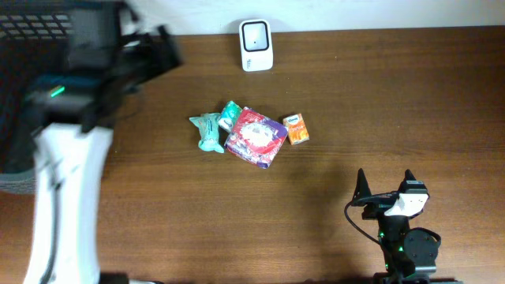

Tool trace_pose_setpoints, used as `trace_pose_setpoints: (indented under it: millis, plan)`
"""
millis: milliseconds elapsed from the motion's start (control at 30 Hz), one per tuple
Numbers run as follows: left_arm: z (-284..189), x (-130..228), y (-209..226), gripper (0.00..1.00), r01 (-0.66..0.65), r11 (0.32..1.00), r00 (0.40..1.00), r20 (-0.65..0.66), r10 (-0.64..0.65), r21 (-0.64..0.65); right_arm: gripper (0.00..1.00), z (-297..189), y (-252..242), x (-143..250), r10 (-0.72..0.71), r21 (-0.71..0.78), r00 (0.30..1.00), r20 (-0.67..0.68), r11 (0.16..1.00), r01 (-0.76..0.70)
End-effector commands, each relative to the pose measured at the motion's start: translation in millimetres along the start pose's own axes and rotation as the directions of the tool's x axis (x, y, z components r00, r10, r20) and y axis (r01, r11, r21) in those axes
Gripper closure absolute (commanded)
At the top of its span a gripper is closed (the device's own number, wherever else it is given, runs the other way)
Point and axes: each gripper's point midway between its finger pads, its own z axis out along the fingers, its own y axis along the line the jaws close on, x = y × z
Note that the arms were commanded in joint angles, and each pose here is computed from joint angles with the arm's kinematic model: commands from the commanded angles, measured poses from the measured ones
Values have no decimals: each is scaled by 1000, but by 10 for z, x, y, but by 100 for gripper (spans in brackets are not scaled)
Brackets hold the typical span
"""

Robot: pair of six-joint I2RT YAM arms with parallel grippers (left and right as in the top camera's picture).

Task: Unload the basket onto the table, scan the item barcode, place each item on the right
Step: 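Place the small teal packet beside the teal wipes pack, then grasp the white tube in the basket with the left gripper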

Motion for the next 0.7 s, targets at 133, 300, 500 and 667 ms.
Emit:
trace_pose_setpoints:
  millis: [133, 300, 500, 667]
  plan:
    - [-826, -656, 1607, 1, 236, 907, 946, 297, -132, -349, 1, 3, -30, 33, 0, 14, 1000, -4, 1000, 0]
    - [-459, -832, 2431, 0, 322, 829, 931, 311, -190, -457, 1, 3, -30, 33, 0, 14, 1000, -4, 1000, 0]
    - [355, -688, 2892, 1, -61, 833, 997, -2, 71, -550, 1, 3, -30, 33, 0, 14, 1000, -4, 1000, 0]
    - [598, -437, 2952, 1, -20, 969, 997, -82, 0, -244, 1, 3, -30, 33, 0, 14, 1000, -4, 1000, 0]
